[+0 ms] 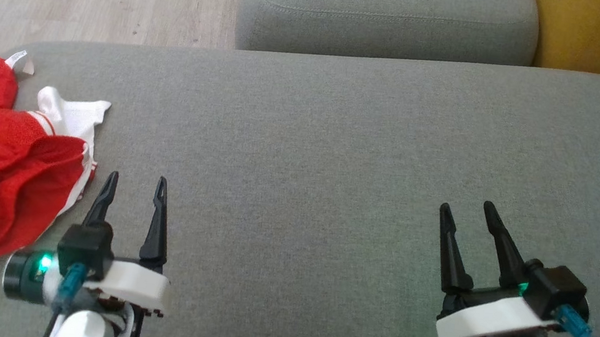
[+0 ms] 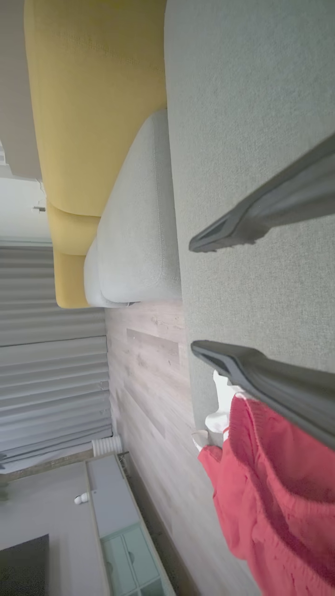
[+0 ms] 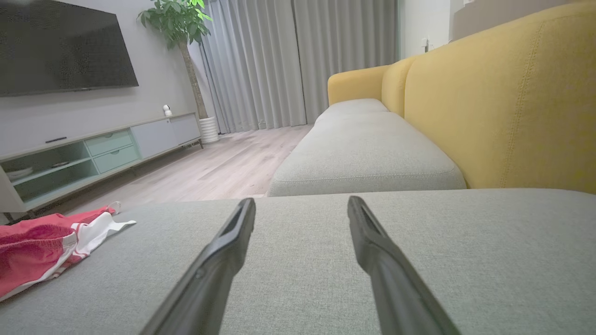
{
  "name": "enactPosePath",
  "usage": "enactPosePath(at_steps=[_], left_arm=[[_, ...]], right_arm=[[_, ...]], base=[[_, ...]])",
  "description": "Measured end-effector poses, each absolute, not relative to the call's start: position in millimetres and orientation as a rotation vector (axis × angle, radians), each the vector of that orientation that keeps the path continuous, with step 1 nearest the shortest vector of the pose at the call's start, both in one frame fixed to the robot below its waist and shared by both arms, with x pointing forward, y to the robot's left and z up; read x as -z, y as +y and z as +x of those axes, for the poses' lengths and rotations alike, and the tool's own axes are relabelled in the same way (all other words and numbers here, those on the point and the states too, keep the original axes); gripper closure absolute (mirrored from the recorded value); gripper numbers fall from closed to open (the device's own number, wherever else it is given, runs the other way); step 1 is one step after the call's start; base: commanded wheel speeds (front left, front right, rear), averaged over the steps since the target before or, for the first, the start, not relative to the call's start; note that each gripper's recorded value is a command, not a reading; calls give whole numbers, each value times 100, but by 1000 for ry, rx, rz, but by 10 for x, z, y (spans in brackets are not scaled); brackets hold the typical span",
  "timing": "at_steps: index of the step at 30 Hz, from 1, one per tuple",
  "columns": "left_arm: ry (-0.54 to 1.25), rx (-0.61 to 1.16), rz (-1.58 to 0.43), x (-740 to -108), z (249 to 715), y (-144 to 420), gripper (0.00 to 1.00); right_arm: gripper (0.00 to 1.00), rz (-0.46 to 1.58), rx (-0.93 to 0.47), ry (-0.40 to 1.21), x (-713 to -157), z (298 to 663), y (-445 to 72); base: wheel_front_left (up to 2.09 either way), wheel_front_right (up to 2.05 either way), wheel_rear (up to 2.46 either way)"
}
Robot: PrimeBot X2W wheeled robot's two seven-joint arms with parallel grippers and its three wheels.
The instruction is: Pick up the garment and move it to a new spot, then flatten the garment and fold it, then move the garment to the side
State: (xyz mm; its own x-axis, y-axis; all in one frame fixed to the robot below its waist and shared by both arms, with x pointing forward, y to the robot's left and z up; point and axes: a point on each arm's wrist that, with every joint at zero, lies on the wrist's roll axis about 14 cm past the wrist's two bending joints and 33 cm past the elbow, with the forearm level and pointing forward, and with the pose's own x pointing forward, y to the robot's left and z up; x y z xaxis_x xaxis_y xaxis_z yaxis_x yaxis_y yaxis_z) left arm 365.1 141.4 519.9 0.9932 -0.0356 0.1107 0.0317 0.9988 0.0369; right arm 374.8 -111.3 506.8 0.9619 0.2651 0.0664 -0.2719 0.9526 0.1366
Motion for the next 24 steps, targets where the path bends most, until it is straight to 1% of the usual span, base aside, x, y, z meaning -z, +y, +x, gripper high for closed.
enactPosePath(at_steps=[3, 17, 24], left_arm=[[-131, 39, 65, -5235, 3649, 1400, 0], [-133, 36, 63, -5243, 3648, 1404, 0], [-123, 8, 62, -5214, 3613, 1510, 0]], right_arm=[[0, 119, -279, -57, -5079, 3743, -1102], [0, 118, -279, -60, -5085, 3741, -1096], [0, 121, -307, -57, -5082, 3769, -999]], base=[[0, 0, 0], [0, 0, 0], [0, 0, 0]])
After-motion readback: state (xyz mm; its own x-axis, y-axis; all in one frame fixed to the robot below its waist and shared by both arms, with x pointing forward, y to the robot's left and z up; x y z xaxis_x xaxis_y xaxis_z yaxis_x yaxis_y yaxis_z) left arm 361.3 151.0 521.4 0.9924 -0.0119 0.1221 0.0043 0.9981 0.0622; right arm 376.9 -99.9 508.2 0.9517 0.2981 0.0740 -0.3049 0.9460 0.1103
